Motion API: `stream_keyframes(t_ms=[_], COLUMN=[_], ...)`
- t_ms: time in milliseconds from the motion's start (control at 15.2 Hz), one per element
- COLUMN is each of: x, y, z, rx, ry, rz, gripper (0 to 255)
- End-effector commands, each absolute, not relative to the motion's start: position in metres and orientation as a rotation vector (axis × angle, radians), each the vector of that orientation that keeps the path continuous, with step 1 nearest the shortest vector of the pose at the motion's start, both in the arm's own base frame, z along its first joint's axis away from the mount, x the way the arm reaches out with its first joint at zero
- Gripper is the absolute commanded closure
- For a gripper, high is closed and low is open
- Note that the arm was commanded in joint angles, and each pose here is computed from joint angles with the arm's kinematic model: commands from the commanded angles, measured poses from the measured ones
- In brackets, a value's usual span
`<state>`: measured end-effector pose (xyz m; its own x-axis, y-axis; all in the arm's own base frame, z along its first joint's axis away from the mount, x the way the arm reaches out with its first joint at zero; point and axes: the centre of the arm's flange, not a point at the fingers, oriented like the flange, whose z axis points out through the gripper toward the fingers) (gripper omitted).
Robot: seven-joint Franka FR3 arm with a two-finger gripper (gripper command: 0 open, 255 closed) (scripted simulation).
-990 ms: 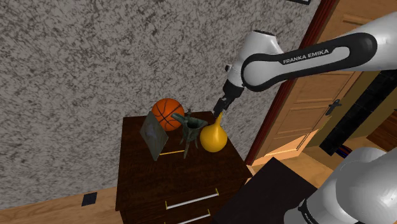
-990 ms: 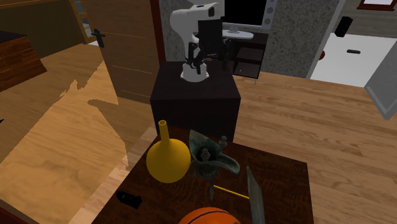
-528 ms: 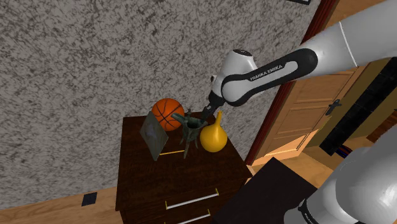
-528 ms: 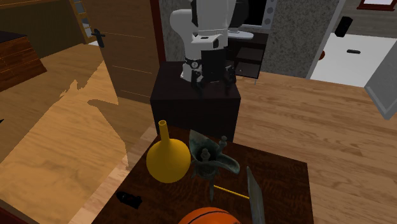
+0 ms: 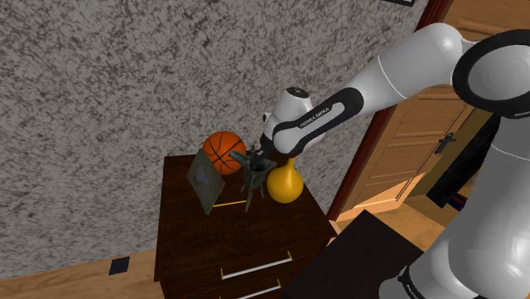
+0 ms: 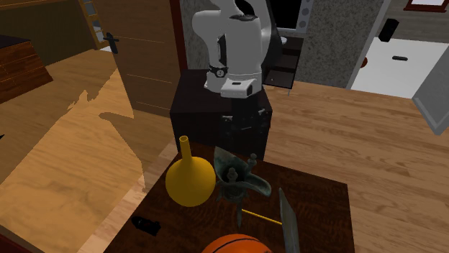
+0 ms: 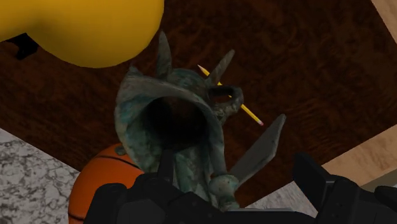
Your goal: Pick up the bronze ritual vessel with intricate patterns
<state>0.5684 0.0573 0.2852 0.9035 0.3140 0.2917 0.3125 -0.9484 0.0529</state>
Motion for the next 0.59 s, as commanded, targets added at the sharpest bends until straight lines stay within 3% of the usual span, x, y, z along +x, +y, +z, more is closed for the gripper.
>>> stream_keyframes(t_ms=[0, 528], x=[0.585, 0.600], y=[0.059, 0.061], z=[0.266, 0.219], rx=[3.049, 3.040], ry=[0.518, 0.530], rz=[0.490, 0.507], gripper=[0, 0])
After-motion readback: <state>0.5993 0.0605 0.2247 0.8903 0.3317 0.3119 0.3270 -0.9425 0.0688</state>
